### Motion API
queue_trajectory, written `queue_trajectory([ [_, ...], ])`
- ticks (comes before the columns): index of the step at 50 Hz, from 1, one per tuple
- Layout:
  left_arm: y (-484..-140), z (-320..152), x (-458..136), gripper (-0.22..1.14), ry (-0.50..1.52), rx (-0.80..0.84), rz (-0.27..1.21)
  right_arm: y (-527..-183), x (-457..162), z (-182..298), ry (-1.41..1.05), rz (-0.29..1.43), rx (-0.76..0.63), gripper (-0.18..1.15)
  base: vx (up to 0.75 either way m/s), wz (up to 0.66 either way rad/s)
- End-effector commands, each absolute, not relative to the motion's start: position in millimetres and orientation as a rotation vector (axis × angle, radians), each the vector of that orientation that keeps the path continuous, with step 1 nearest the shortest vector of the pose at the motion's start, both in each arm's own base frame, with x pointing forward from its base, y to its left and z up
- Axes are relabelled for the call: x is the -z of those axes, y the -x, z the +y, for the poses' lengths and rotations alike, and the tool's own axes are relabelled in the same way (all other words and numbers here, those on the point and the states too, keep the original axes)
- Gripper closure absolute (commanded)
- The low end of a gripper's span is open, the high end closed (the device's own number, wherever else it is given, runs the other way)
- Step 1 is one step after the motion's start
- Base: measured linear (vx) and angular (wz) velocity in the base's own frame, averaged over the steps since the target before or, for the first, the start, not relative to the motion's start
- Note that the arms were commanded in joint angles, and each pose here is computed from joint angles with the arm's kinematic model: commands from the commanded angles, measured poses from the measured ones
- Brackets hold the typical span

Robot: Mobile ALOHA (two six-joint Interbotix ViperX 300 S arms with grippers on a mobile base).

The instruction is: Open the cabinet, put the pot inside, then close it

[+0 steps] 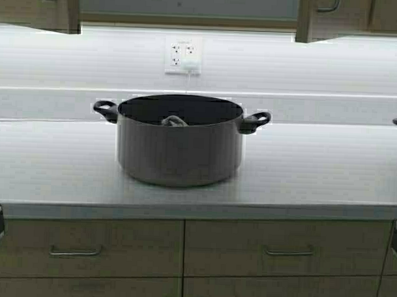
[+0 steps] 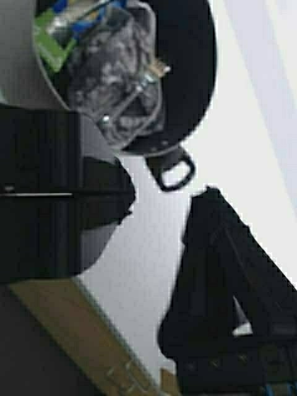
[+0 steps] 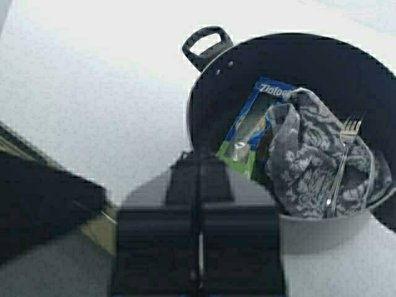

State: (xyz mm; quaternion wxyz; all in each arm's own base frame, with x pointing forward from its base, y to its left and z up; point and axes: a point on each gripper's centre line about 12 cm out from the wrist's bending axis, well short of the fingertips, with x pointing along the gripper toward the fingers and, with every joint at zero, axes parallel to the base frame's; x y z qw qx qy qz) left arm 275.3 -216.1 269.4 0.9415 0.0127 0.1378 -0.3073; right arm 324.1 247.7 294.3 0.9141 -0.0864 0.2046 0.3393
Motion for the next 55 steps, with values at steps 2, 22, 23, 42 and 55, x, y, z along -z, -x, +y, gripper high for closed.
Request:
queue_trajectory([
  [2, -314, -241, -272, 0.89, -0.028, 0.615, 0.262, -344, -305, 249, 0.16, 0.38, -0.669, 0.91, 0.0, 0.0],
  [22, -378, -186, -248, 0.89, 0.008, 0.405, 0.281, -362, -298, 189, 0.137, 0.403, -0.522, 0.91, 0.0, 0.0],
  [23, -378, -182, -246, 0.89, 0.007, 0.398, 0.285, -362, -298, 186, 0.136, 0.404, -0.516, 0.91, 0.0, 0.0],
  [42, -356, -142, -241, 0.88, 0.017, 0.326, 0.277, -348, -294, 154, 0.121, 0.422, -0.458, 0.86, 0.0, 0.0],
  [55, -312, -131, -244, 0.37, 0.032, 0.337, 0.203, -326, -298, 149, 0.108, 0.427, -0.476, 0.24, 0.0, 0.0],
])
